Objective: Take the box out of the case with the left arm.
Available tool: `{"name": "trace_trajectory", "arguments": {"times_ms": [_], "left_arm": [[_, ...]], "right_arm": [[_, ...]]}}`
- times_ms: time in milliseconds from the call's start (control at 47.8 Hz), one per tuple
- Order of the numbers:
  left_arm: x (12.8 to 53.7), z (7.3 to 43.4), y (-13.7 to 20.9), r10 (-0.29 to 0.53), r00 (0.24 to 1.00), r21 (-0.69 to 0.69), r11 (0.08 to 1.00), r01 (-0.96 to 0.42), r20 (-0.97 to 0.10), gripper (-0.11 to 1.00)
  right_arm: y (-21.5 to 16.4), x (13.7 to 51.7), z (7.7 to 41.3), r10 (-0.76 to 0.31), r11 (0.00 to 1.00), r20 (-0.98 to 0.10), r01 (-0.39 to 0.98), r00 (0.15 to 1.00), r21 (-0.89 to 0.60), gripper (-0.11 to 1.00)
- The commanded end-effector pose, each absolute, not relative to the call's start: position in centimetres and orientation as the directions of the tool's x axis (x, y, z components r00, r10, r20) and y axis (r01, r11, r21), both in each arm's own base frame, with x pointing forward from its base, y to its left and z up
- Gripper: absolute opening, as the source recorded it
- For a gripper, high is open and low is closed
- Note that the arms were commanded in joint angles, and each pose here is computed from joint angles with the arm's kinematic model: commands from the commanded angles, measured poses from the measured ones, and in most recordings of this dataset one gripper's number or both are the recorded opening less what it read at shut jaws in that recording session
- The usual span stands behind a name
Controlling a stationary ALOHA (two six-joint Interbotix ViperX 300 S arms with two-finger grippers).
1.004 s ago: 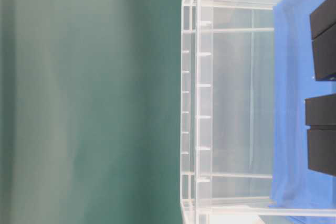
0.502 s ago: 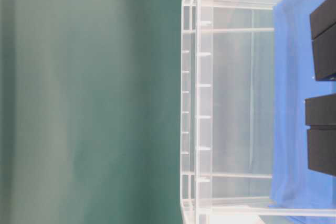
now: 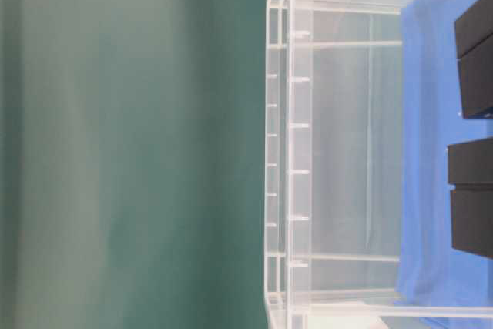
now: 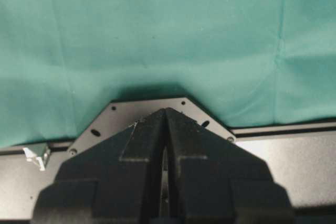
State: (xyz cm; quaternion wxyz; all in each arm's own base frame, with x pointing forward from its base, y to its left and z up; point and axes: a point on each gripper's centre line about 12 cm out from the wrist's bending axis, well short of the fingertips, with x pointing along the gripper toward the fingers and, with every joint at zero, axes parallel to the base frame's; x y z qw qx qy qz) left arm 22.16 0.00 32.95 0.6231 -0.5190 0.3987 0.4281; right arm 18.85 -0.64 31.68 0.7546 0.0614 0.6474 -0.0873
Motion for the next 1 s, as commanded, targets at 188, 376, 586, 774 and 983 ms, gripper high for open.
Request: {"name": "trace_trajectory", "arguments": {"times_ms": [188,376,586,774,983], "left_arm": [[21.2,33.7,4.3,0.182,0.32,-0.307,0.094,-0.947,-0.93,0.84],[21.3,33.8,6.3,0.206,0.319,-0.302,0.11,-0.947,-0.925,0.83],[21.2,33.8,6.5,0.208,0.321,-0.302,0.118,-0.946,-0.924,0.83],[21.2,33.8,6.5,0.208,0.321,-0.302,0.118,-0.946,-0.924,0.83],[21.3,33.8,6.6,0.208,0.32,-0.301,0.12,-0.946,-0.924,0.84]], "right_arm": [[-0.7,19.0,32.0,-0.056,0.977,-0.985,0.212,0.162,-0.02,0.01],[-0.7,19.0,32.0,-0.055,0.977,-0.985,0.21,0.162,-0.02,0.01],[-0.7,19.0,32.0,-0.055,0.977,-0.986,0.21,0.159,-0.021,0.01],[-0.7,18.9,32.0,-0.055,0.977,-0.986,0.21,0.16,-0.021,0.01],[-0.7,18.7,32.1,-0.054,0.977,-0.985,0.21,0.166,-0.018,0.01]]}}
